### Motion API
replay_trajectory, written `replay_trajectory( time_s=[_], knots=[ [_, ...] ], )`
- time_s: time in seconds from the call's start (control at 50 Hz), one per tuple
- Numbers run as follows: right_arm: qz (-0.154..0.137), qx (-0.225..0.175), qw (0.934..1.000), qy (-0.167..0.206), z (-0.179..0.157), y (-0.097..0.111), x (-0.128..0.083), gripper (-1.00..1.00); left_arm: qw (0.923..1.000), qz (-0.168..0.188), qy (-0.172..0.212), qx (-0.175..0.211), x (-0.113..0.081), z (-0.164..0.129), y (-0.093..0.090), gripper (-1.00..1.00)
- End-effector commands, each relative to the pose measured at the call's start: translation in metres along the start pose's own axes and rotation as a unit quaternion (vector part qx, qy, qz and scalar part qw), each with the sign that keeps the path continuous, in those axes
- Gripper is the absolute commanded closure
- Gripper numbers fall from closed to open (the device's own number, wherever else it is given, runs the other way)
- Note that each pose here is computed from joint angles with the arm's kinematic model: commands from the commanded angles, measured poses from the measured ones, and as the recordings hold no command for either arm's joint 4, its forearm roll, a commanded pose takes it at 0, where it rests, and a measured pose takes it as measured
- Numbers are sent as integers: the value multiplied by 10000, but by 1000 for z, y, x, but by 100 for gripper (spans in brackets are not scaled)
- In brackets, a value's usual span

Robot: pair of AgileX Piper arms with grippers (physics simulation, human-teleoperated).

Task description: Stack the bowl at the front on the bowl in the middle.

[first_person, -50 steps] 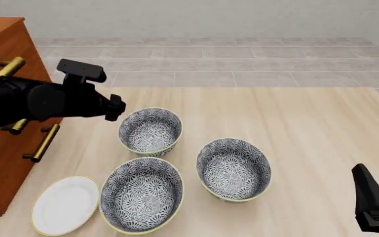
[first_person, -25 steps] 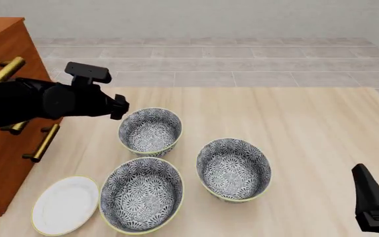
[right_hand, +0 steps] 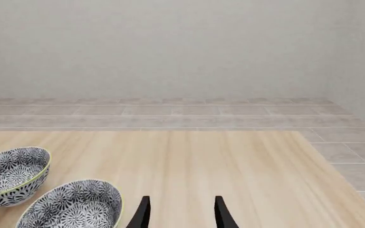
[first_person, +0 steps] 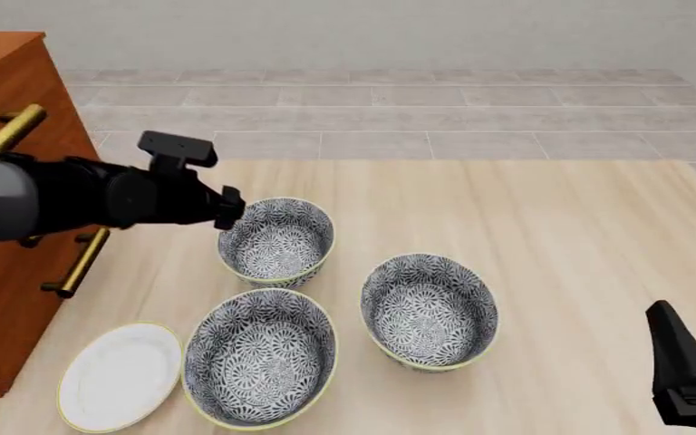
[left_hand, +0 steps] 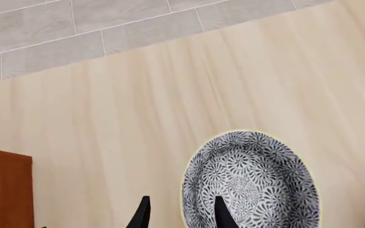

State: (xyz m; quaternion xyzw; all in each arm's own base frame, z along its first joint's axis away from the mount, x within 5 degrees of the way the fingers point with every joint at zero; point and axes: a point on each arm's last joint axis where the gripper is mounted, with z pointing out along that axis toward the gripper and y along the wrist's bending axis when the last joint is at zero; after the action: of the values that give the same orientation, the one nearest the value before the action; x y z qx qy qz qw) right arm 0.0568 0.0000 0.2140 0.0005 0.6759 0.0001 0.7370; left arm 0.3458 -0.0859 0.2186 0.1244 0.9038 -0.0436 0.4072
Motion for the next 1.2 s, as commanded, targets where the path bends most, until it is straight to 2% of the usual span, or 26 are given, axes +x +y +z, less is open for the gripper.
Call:
replay_trajectory(
  time_s=[0.02,0.4,1.2],
  knots=[
    [-3,-4,10000,3,0,0,0,-100,10000,-52,35,1,4,11,0,-100],
    [-3,-4,10000,4,0,0,0,-100,9999,-99,137,18,9,32,-2,-100],
    [-3,-3,10000,3,0,0,0,-100,9994,-117,333,15,23,54,-2,-100]
  ],
)
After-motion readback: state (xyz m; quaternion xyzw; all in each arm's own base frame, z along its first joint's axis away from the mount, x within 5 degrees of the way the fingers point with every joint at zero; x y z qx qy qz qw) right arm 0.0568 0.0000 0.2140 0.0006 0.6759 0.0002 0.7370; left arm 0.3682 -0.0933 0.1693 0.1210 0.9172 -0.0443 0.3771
